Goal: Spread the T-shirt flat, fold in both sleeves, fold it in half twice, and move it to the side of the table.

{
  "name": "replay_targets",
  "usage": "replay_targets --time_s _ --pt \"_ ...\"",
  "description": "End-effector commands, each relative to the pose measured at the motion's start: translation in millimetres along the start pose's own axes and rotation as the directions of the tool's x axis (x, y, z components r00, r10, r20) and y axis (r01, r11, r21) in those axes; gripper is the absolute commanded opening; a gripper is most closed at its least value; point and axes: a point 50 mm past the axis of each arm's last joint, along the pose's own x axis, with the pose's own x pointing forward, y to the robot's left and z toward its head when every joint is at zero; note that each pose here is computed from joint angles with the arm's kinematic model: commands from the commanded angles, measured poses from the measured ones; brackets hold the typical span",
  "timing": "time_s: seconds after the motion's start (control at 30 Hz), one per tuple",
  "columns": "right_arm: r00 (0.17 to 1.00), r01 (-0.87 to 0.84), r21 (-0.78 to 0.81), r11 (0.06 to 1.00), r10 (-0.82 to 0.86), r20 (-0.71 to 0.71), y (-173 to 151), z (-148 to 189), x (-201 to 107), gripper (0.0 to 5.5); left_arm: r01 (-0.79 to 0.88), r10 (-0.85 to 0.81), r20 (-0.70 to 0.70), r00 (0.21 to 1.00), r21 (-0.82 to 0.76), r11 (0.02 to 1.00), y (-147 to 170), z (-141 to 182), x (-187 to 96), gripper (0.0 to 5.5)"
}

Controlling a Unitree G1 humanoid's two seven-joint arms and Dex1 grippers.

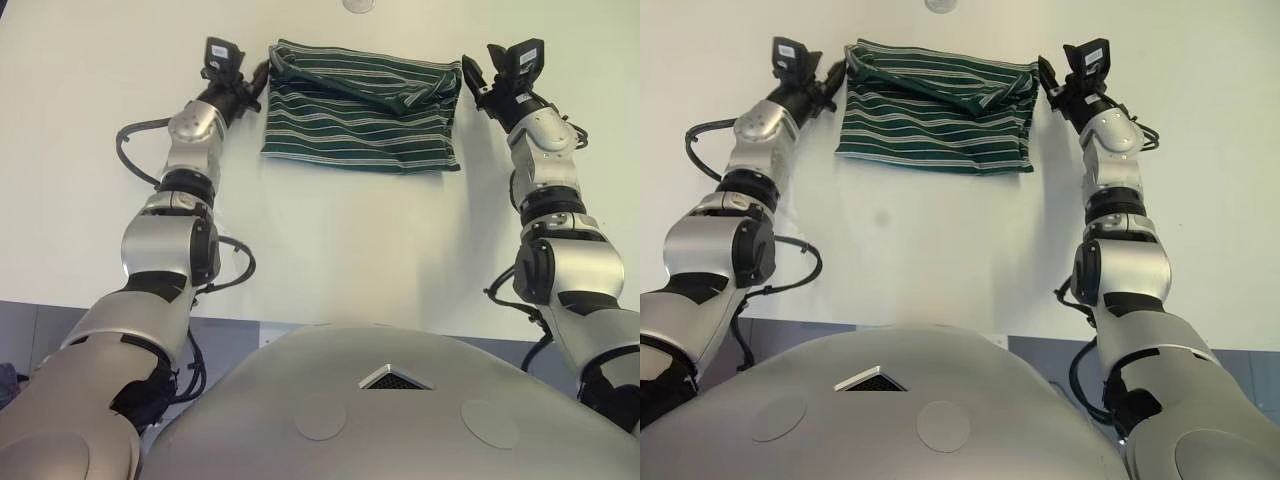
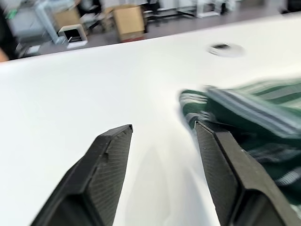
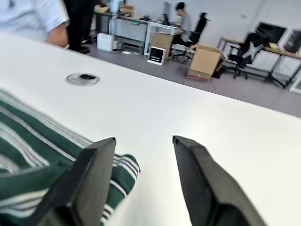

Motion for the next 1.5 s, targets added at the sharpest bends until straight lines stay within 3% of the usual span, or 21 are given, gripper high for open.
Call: replay_targets --time_s 0.03,0.17,0.27,0.3,0.43,0.57,0.83,0.97,1.1,1.2,1.3,1.37,1.4,1.43,1.5 --pt "0.996 -0.043 0.061 0.997 0.039 0.078 -1.8 11.7 2.5 3.02 -0.066 0.055 -0.047 0.997 -0.284 0.956 6.4 7.0 5.3 3.15" --pt "0.945 -0.197 -0.003 0.980 0.191 0.265 2.3 31.7 -7.6 3.74 -0.136 0.095 -0.122 0.988 -0.394 0.909 8.3 1.3 5.0 3.81" --pt "0.860 -0.301 -0.198 0.933 0.355 0.367 7.2 50.8 -30.8 4.26 -0.132 0.102 -0.104 0.989 -0.346 0.929 9.5 1.3 3.6 4.24" --pt "0.851 -0.312 -0.267 0.912 0.394 0.349 8.3 52.8 -37.3 4.49 -0.114 0.098 -0.066 0.993 -0.320 0.941 10.5 3.6 2.6 4.46" --pt "0.863 -0.332 -0.480 0.812 0.467 0.193 9.8 47.8 -55.6 5.27 0.016 0.009 0.139 0.990 -0.181 0.983 5.0 15.0 -5.3 4.51" --pt "0.909 -0.325 -0.654 0.684 0.416 -0.016 4.9 31.9 -58.2 5.37 0.071 -0.058 0.296 0.953 -0.033 0.997 -2.5 23.8 -26.0 4.51" --pt "0.896 -0.403 -0.827 0.391 0.353 -0.270 8.2 6.8 -60.5 5.37 0.041 -0.055 0.347 0.936 0.048 0.998 -6.8 22.9 -52.4 4.51" --pt "0.871 -0.434 -0.842 0.319 0.388 -0.302 13.5 6.9 -67.8 5.37 0.029 -0.045 0.338 0.940 0.052 0.998 -7.8 20.0 -53.7 4.51" --pt "0.743 -0.589 -0.760 0.274 0.555 -0.375 34.2 6.1 -107.9 5.37 0.020 -0.042 0.332 0.942 0.069 0.997 -8.7 18.5 -53.7 4.51" --pt "0.547 -0.749 -0.620 0.235 0.747 -0.377 55.5 23.3 -157.2 5.37 0.015 -0.039 0.334 0.942 0.073 0.997 -8.2 18.4 -55.7 4.51" --pt "0.391 -0.824 -0.528 0.205 0.880 -0.268 73.0 49.4 -191.1 5.37 0.026 -0.057 0.339 0.939 0.095 0.995 -13.7 19.0 -56.6 4.51" --pt "0.352 -0.830 -0.510 0.224 0.921 -0.167 80.8 65.2 -197.7 5.37 0.029 -0.079 0.334 0.939 0.154 0.988 -20.4 17.1 -57.5 4.51" --pt "0.387 -0.812 -0.520 0.267 0.912 -0.137 78.0 69.3 -192.4 5.37 0.040 -0.110 0.329 0.938 0.212 0.976 -26.1 15.3 -59.1 4.51" --pt "0.475 -0.761 -0.552 0.341 0.873 -0.114 70.3 71.7 -180.4 5.37 0.068 -0.167 0.322 0.932 0.298 0.952 -35.0 12.7 -62.3 4.51" --pt "0.636 -0.638 -0.605 0.476 0.769 -0.066 54.0 73.9 -155.0 5.37 0.191 -0.387 0.247 0.888 0.568 0.801 -63.5 0.0 -77.7 4.51"
